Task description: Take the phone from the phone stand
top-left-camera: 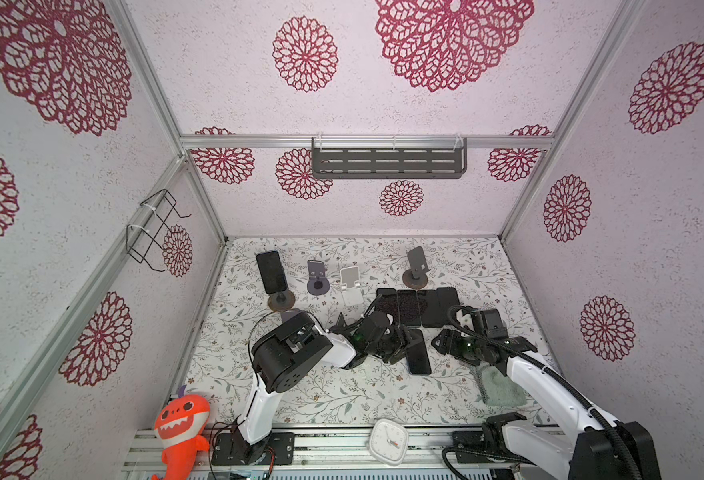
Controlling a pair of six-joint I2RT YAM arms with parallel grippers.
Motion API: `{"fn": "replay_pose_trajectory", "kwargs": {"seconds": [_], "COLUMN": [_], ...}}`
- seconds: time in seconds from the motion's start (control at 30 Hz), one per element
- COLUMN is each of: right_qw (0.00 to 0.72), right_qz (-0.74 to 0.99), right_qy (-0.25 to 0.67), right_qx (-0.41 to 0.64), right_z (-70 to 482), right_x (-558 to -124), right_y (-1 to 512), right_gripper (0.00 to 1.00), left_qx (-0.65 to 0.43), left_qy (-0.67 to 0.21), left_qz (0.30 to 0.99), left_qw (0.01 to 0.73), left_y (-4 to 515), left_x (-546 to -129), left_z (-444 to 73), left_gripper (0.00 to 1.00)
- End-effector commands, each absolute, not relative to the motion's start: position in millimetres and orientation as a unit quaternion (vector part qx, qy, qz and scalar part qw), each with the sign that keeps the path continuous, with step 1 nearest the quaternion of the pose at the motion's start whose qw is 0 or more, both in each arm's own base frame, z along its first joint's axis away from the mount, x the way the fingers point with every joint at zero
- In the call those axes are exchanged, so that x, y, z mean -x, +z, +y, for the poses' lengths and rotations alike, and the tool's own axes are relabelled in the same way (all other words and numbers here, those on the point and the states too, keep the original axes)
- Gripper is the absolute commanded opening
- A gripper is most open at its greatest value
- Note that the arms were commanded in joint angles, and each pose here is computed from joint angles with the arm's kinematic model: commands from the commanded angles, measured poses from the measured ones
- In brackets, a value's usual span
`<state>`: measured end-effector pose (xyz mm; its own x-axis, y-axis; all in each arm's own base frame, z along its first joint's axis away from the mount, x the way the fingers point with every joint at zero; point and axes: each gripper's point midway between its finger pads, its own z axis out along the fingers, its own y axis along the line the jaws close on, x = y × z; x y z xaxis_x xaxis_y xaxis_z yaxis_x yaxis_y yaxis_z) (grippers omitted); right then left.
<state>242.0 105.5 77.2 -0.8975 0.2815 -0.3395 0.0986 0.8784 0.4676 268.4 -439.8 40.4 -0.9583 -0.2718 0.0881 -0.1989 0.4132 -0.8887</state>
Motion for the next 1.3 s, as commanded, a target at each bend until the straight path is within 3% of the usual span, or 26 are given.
{"fn": "replay_pose_trajectory", "kwargs": {"seconds": [0.0, 0.13, 0.93, 1.1, 1.27], "right_qw": [0.212, 0.21, 0.224, 0.221, 0.222], "right_qz": [0.946, 0.947, 0.947, 0.947, 0.947], "right_qy": [0.218, 0.215, 0.196, 0.197, 0.196], "right_qx": [-0.109, -0.112, -0.123, -0.122, -0.122], "right_z": [103.9, 103.0, 93.5, 94.4, 93.8], "right_x": [-245.6, -243.4, -241.7, -241.4, -241.6], "right_y": [75.2, 69.7, 66.8, 65.3, 66.0], "right_gripper": [0.77, 0.77, 0.77, 0.77, 0.77], "left_qx": [0.154, 0.149, 0.132, 0.126, 0.112], "left_qy": [-0.462, -0.46, -0.442, -0.439, -0.424], "left_qz": [0.873, 0.875, 0.887, 0.889, 0.898], "left_qw": [0.01, 0.012, 0.014, 0.017, 0.029], "left_y": [9.5, 12.0, 9.6, 11.6, 18.7], "left_x": [-259.9, -264.7, -272.9, -273.1, -274.6], "left_z": [-419.4, -417.2, -408.5, -406.9, -402.8], "left_gripper": [0.79, 0.83, 0.85, 0.97, 0.99]}}
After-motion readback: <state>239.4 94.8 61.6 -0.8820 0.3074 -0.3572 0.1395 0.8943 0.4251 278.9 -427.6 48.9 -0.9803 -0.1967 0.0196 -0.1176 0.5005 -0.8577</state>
